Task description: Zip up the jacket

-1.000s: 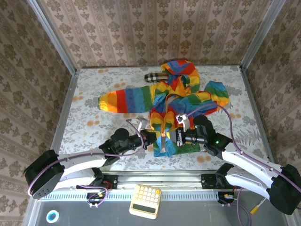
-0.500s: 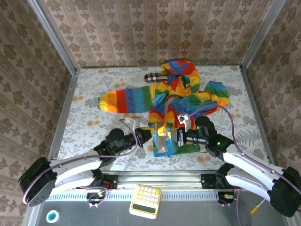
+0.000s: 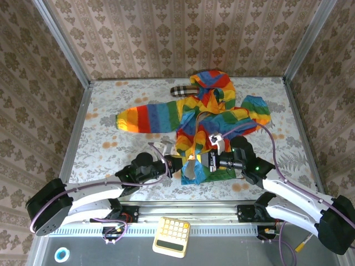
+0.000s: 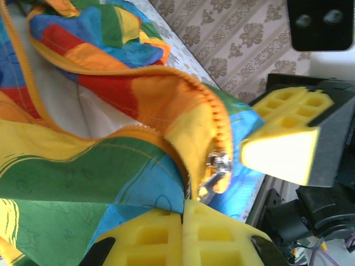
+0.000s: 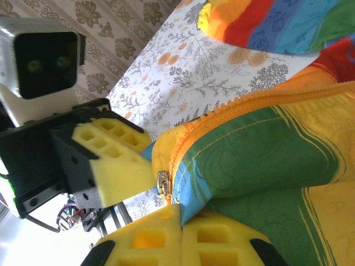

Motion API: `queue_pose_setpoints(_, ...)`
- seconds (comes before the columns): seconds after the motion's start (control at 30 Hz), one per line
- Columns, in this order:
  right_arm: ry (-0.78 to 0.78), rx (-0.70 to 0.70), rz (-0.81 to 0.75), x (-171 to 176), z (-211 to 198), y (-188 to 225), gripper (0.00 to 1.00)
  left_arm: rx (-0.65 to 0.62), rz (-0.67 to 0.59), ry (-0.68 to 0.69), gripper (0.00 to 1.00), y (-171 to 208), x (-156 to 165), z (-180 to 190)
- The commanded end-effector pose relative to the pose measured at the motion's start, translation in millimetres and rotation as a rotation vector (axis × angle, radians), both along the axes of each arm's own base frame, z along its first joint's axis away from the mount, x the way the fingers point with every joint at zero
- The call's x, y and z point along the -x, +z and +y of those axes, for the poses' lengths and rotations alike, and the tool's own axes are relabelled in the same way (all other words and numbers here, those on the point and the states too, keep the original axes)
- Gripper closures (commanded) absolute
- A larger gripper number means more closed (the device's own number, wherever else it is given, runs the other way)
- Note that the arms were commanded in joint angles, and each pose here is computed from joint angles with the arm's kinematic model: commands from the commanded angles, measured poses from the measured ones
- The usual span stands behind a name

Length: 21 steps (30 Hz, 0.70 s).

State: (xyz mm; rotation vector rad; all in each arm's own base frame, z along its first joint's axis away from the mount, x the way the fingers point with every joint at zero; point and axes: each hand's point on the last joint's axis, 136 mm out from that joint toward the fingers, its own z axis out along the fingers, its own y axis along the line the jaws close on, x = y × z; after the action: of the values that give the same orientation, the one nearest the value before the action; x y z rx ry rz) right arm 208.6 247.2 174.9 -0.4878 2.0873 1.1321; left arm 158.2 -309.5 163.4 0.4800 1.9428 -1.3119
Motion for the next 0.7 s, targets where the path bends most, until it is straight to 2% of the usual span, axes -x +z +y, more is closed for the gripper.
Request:
queue_pose_setpoints(0.0, 0.009, -0.029, -0.023, -4, 4, 8, 1.00, 0.055, -0.062, -0.016, 1.00, 28, 1, -8)
queue_pose_setpoints(0.3, 0.077, -0.064, 0.017, 4, 14, -2, 0.97, 0.055, -0.073, -0.033, 1.00, 23, -1, -17)
queue_pose_setpoints(0.67, 0.108, -0.057, 0.048, 9, 16, -10, 0.87, 0.047, -0.073, -0.035, 1.00, 23, -2, -17)
